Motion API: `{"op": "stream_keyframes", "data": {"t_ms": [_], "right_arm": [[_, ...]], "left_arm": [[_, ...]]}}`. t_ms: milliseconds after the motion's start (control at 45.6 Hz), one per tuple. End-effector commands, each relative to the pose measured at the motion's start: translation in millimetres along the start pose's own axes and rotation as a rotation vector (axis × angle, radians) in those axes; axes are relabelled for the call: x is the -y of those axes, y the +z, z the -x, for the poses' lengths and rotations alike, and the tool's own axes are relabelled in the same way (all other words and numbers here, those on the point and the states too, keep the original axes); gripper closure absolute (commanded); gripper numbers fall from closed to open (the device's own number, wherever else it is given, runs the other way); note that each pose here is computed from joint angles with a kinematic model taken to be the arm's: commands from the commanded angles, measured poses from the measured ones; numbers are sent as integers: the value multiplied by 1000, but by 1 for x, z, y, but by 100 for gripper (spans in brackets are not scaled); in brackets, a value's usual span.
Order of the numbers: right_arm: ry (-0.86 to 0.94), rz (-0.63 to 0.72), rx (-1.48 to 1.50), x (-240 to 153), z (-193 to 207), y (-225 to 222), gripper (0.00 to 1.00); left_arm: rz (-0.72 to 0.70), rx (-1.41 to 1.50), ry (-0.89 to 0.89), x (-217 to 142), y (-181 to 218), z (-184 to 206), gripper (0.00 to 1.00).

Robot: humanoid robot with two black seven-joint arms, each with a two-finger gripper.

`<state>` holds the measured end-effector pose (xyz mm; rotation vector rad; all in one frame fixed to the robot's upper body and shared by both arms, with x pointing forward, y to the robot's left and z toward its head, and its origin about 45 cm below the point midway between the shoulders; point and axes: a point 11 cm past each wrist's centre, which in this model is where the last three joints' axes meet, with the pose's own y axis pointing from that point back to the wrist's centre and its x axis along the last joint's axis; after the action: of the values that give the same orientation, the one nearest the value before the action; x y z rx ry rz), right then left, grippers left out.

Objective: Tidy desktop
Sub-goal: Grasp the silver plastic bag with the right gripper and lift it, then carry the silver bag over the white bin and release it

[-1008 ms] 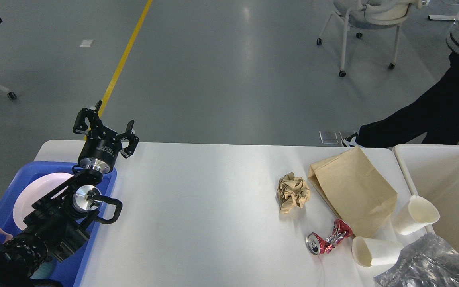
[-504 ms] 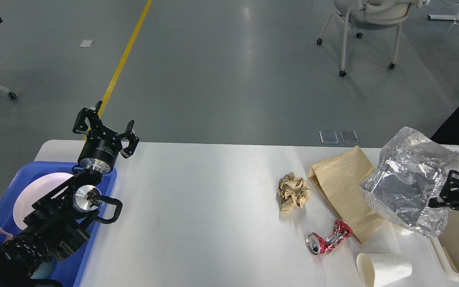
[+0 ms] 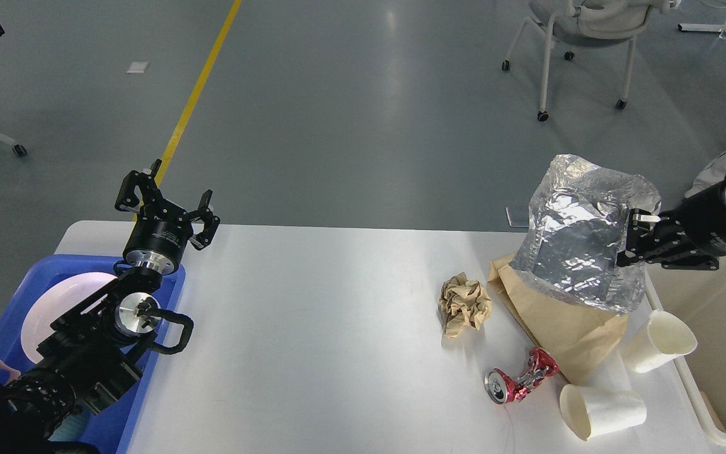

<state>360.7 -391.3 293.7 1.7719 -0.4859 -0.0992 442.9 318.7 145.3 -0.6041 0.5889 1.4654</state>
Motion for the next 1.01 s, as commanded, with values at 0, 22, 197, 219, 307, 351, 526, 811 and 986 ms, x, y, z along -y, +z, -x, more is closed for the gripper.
{"op": "stream_keyframes", "data": {"t_ms": [0, 22, 197, 219, 307, 351, 526, 811, 986], "right_arm": [[5, 21, -32, 10, -8, -17, 100], [2, 46, -29, 13, -8, -12, 100], [-17, 182, 8, -2, -6, 22, 100], [-24, 191, 16, -4, -5, 24, 100], [-55, 188, -6, -14, 0, -2, 100], [-58, 182, -17, -19, 0, -21, 100], [-122, 137, -84, -28, 26, -94, 100], [-143, 150, -122, -21, 55, -101, 100], [-23, 183, 118, -10, 9, -3, 100]], "left_arm": [[0, 0, -1, 0, 0, 0, 2], [-1, -1, 0, 0, 0, 0, 2], [1, -1, 0, 0, 0, 0, 2], [1, -1, 1, 0, 0, 0, 2], [0, 0, 1, 0, 0, 0, 2], [0, 0, 1, 0, 0, 0, 2], [1, -1, 1, 0, 0, 0, 2], [1, -1, 0, 0, 0, 0, 2], [1, -1, 0, 0, 0, 0, 2]]}}
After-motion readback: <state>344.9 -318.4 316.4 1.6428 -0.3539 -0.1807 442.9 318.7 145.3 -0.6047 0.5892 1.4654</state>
